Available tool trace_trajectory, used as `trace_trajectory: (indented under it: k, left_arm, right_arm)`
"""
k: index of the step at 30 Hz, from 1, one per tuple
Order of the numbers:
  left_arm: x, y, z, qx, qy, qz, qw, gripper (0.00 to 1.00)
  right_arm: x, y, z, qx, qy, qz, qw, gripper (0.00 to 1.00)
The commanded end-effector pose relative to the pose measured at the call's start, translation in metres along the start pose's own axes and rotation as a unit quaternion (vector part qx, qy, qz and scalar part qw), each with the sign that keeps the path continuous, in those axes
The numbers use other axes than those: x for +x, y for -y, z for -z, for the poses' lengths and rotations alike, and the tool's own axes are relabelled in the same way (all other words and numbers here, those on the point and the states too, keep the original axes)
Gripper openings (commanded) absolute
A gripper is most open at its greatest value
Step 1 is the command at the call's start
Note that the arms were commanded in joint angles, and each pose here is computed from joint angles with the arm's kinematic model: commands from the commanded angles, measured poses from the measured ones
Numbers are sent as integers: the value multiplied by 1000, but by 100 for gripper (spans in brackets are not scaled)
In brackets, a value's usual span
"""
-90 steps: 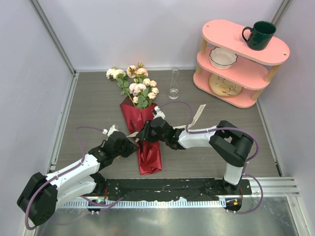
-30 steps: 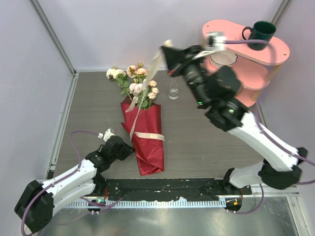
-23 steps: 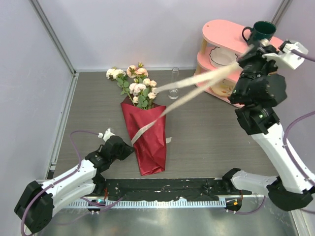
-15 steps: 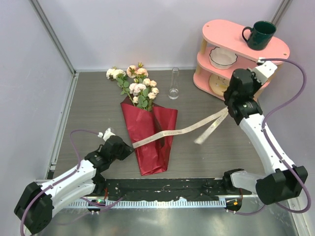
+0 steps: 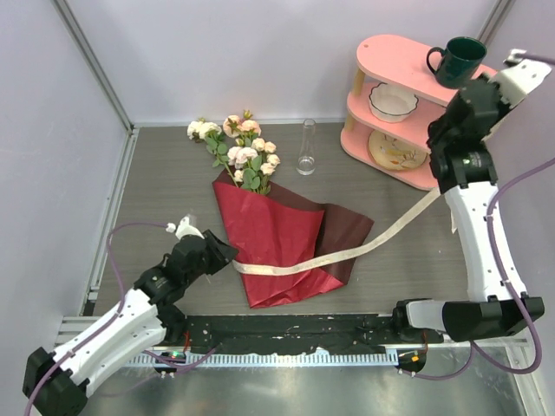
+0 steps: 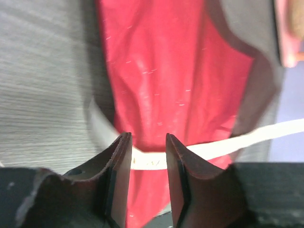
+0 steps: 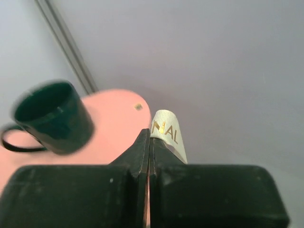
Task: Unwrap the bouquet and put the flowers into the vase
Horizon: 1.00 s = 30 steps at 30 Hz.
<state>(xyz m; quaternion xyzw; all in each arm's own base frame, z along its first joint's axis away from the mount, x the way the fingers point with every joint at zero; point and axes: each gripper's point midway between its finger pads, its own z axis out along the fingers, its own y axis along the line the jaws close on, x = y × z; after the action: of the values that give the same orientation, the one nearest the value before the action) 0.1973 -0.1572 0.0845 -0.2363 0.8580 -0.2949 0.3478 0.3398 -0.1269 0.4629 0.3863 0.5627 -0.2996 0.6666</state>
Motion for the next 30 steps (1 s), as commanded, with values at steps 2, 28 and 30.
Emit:
trace_trajectory:
  k: [2,28,30]
  left_arm:
    - [-37,48,36,69,46,-52,995,50]
    - [-38,110,67,156,-9,-161,974,72]
    - [-35,110,67,156,-19,-169,973,72]
  right_arm:
    - [-121,-15,17,-108,78,-93,987,1]
    - [37,10,53,-127,-61,-250,958,1]
    - [86,20,52,-91,-100,-204,970,1]
